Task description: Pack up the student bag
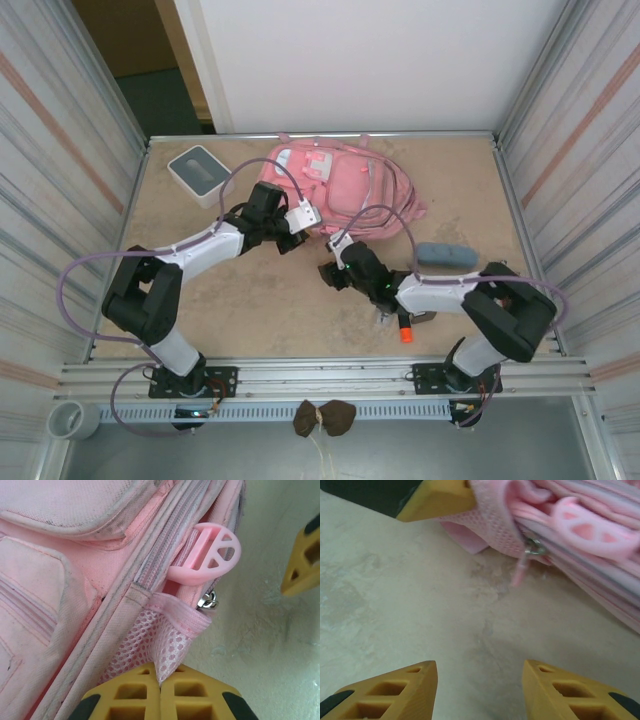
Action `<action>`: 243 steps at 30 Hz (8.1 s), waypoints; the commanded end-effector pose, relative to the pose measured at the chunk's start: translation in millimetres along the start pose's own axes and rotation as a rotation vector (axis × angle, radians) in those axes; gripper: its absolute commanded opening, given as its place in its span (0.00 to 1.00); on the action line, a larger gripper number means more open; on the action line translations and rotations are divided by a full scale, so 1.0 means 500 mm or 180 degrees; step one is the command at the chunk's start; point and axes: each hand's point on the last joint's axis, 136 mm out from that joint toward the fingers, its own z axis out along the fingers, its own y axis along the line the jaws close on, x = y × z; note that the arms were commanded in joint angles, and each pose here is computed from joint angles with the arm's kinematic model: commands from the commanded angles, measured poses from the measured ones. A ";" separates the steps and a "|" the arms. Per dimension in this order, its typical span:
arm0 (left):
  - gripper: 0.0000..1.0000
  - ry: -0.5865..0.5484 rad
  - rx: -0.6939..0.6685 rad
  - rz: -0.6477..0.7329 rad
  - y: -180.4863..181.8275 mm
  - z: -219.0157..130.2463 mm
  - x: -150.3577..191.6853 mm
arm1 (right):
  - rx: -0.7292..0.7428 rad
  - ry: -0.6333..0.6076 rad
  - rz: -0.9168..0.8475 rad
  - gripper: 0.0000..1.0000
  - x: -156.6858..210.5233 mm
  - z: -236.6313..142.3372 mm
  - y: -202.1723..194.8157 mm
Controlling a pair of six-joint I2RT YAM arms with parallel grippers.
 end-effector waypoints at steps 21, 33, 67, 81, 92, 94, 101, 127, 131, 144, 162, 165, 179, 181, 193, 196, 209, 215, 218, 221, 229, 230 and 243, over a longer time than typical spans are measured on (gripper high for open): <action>0.00 -0.0418 0.0003 0.0021 0.023 -0.026 -0.074 | 0.0851 -0.0977 0.0023 0.31 -0.101 0.078 -0.081; 0.00 -0.0345 -0.0136 -0.0016 0.046 -0.025 -0.047 | 0.0800 -0.0824 0.0018 0.00 -0.066 0.062 -0.105; 0.57 -0.0075 -0.0310 0.0571 -0.022 -0.007 -0.016 | 0.0166 -0.0095 0.0905 0.00 -0.023 -0.053 -0.162; 0.57 -0.0156 -0.0702 0.1461 -0.054 0.076 -0.108 | -0.0236 -0.0232 0.1160 0.00 -0.071 -0.080 -0.130; 0.26 -0.0094 -0.0969 0.1618 -0.026 0.105 -0.086 | -0.0321 -0.0121 0.1143 0.00 -0.058 -0.092 -0.131; 0.15 -0.0080 -0.0990 0.1559 -0.015 0.091 -0.073 | -0.0155 -0.0032 0.1101 0.00 -0.039 -0.095 -0.155; 0.00 -0.0123 -0.0964 0.1309 0.011 0.030 -0.036 | 0.0846 0.0430 0.1035 0.00 0.024 -0.110 -0.280; 0.65 -0.0532 -0.0324 0.0842 -0.128 -0.026 -0.127 | -0.0223 -0.0088 0.0926 0.00 -0.127 -0.137 -0.129; 0.58 -0.0518 -0.0253 0.0878 -0.134 -0.001 -0.141 | -0.0334 -0.0170 0.0906 0.00 -0.140 -0.157 -0.102; 0.02 -0.0796 -0.0115 0.0811 -0.129 -0.057 -0.127 | 0.0410 0.0490 0.1098 0.00 -0.020 -0.166 -0.236; 0.59 -0.0657 -0.0112 0.0118 -0.160 -0.104 -0.093 | -0.0131 0.0442 0.1098 0.00 -0.068 -0.147 -0.188; 0.60 -0.0591 -0.0110 0.0031 -0.174 -0.090 -0.121 | -0.0319 0.0291 0.1086 0.00 -0.095 -0.166 -0.158; 0.56 -0.0221 0.0059 0.0155 -0.213 0.022 -0.122 | -0.0270 0.0320 0.1055 0.00 -0.070 -0.193 -0.147; 0.51 -0.0133 0.0141 0.0124 -0.223 0.032 -0.104 | -0.0284 0.0338 0.1139 0.00 -0.056 -0.190 -0.155; 0.37 0.0109 0.0529 -0.0007 -0.270 0.062 -0.052 | -0.0381 0.0458 0.1333 0.00 0.011 -0.144 -0.151; 0.42 0.0175 0.0530 -0.0044 -0.272 0.069 -0.039 | -0.0353 0.0470 0.1369 0.00 0.026 -0.143 -0.154; 0.00 -0.0010 0.0682 -0.0165 -0.275 0.063 -0.061 | -0.0558 0.0560 0.1438 0.01 0.071 -0.127 -0.138; 0.00 -0.0126 0.0679 -0.0191 -0.267 0.051 -0.073 | -0.0655 0.0551 0.1466 0.11 0.078 -0.121 -0.132; 0.00 -0.0121 0.0681 -0.0194 -0.267 0.050 -0.072 | -0.0651 0.0557 0.1475 0.13 0.081 -0.118 -0.133; 0.00 -0.0121 0.0694 -0.0202 -0.269 0.051 -0.071 | -0.0640 0.0576 0.1483 0.16 0.086 -0.114 -0.134; 0.00 -0.0110 0.0690 -0.0196 -0.269 0.050 -0.068 | -0.0654 0.0553 0.1486 0.16 0.084 -0.109 -0.135; 0.00 -0.0109 0.0686 -0.0190 -0.268 0.049 -0.068 | -0.0664 0.0550 0.1480 0.16 0.083 -0.109 -0.134; 0.00 -0.0269 0.0883 0.0084 -0.289 0.005 -0.068 | 0.0298 0.0594 0.1423 0.00 0.084 -0.142 -0.231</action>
